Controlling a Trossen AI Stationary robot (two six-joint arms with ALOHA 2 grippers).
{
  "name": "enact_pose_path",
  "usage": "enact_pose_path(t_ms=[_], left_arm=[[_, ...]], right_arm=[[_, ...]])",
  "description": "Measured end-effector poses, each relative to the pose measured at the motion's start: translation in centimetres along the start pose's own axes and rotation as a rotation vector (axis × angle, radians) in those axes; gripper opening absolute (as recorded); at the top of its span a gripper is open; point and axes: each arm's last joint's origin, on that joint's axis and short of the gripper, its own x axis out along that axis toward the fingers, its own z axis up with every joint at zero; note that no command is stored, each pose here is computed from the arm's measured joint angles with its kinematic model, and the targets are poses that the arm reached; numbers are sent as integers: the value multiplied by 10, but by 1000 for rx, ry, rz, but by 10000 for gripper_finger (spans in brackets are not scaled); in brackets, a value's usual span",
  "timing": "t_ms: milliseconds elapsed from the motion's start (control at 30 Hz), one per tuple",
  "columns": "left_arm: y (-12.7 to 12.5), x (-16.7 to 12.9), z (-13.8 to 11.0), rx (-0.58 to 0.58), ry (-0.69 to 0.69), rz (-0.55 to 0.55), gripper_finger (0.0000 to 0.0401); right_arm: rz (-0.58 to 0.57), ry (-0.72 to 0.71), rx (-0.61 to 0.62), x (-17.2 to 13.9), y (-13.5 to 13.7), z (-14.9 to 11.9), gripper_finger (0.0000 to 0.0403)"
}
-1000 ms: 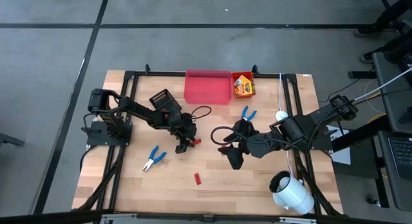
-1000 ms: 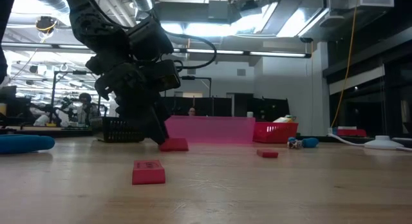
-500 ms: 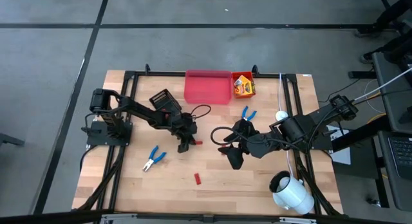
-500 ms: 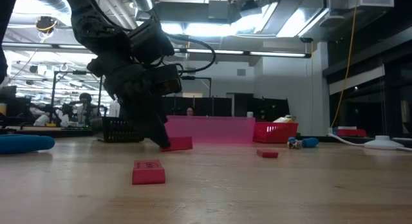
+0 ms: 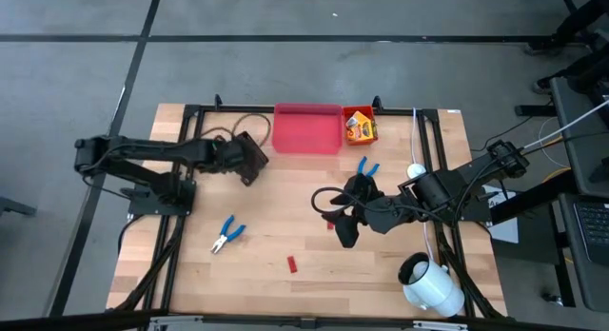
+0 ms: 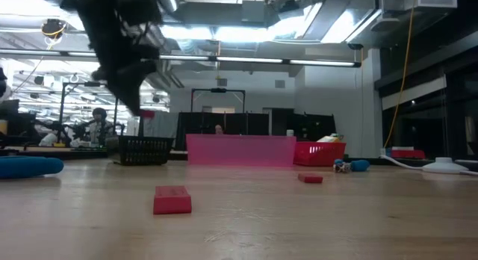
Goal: Pick & Place School Supplies
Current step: Put the red eraser into the black bin
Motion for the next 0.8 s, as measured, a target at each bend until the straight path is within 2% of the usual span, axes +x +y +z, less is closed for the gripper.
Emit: enact_pose_path(t_ms=[67,133,200,267,367,500,600,667,767,800], left_arm=[[10,11,-2,-73,60,-14,13],[16,20,-1,-125,50,-35,13],[22,29,4,-173,32,-102,13],[27,37,5,-155,62,-177,25],[31,39,12,-169,45,-247,83],[39,40,14,-200,36,-221,179],[39,40,15,-197,37,-257,230],[31,37,22,-112,-18,-418,245],[8,20,36,67,-170,-847,245],[-2,12,39,130,-226,-950,241]], right_arm=[[-1,-11,-10,1,0,1,237],[-4,-12,-22,1,-1,2,231],[-3,-12,-29,1,-1,2,225],[8,-13,-33,0,0,3,223],[33,-15,-28,-2,1,5,224],[35,-32,-15,-3,1,6,233],[30,-41,-10,-4,1,7,236],[29,-42,-10,-4,1,7,237],[29,-42,-7,-4,1,7,237],[29,-42,-7,-4,1,7,237]])
